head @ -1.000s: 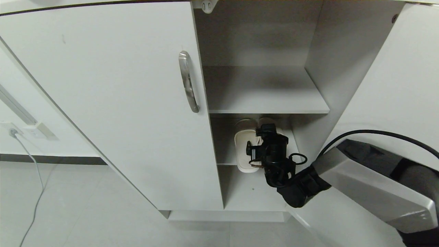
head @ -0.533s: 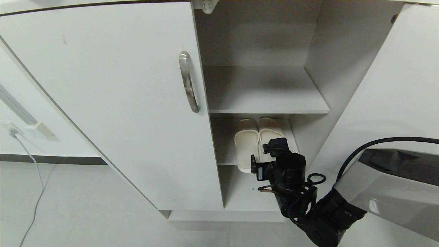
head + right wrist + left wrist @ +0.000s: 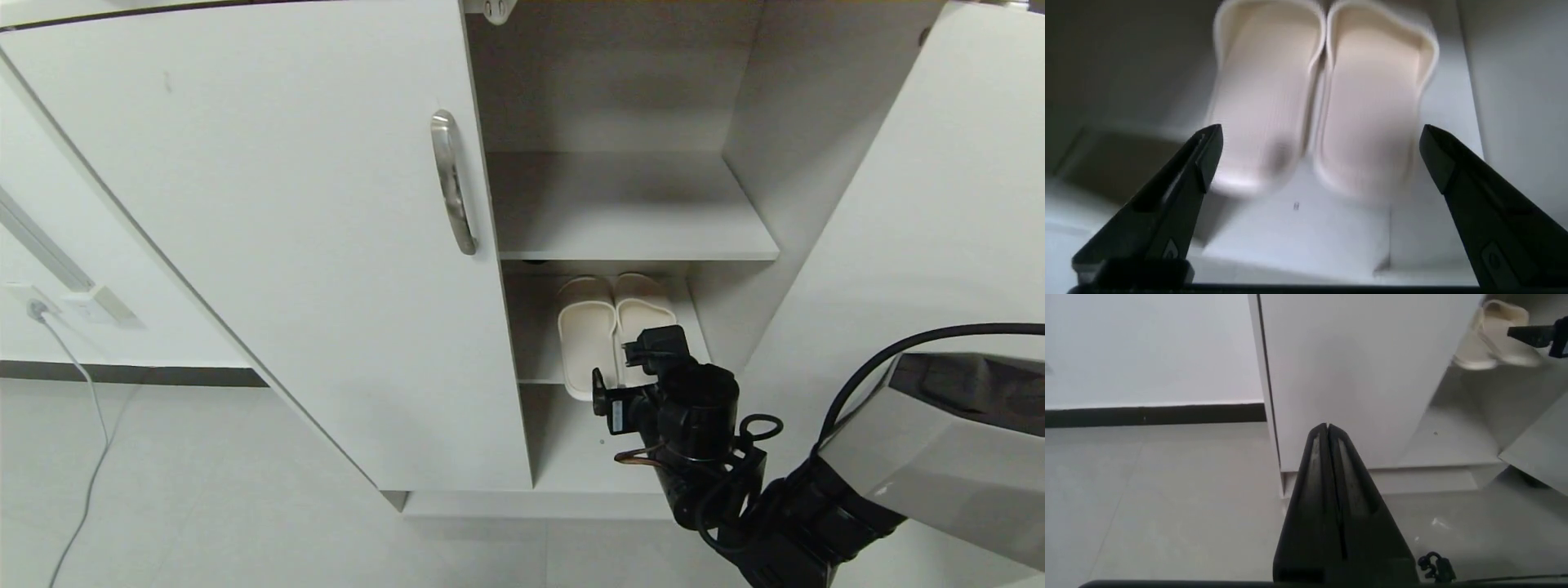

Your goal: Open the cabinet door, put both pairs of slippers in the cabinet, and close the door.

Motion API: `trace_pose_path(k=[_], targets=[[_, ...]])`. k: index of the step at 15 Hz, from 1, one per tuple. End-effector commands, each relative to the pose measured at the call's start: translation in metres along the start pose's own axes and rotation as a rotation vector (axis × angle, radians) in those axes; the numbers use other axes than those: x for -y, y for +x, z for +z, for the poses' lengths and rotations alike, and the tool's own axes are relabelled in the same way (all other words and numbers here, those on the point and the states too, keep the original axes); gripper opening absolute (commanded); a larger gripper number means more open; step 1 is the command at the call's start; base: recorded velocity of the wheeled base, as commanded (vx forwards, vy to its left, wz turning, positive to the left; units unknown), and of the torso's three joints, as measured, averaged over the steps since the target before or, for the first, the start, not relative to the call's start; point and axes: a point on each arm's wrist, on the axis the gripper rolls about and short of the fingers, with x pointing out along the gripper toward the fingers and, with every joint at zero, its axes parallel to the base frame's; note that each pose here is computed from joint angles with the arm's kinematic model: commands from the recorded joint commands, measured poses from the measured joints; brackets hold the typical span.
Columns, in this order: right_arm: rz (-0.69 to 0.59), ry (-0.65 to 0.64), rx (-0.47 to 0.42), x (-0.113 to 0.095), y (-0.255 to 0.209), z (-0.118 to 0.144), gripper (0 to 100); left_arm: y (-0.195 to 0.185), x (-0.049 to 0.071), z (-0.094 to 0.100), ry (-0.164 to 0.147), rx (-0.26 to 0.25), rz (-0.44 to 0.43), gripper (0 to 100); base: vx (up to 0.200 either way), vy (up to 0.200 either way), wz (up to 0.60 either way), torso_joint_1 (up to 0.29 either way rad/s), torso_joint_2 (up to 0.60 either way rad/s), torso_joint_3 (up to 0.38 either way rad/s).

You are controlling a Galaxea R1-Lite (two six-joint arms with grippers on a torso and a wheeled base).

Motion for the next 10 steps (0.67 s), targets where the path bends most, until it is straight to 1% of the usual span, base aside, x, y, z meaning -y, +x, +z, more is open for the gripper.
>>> trace_pose_path(k=[1, 2, 10], targets=[[0.002, -0.003, -0.003, 0.0004, -0.0016, -0.0007, 100, 0.0001, 0.0000, 0.0001, 0.001, -0.001, -0.001, 0, -0.200, 0.000, 0.00, -0.002, 0.00, -0.002], [0.002, -0.001, -0.003, 0.0004, -0.0016, -0.0007, 100, 0.0001, 0.0000, 0.0001, -0.001, -0.001, 0.001, 0, -0.200, 0.000, 0.00, -0.002, 0.00, 0.002], [0.013, -0.001, -0.003, -0.0019, -0.0044, -0.0015, 100, 0.0001, -0.0001, 0.0001, -0.010, -0.001, 0.005, 0, 0.000, 0.000, 0.00, 0.000, 0.00, 0.000]])
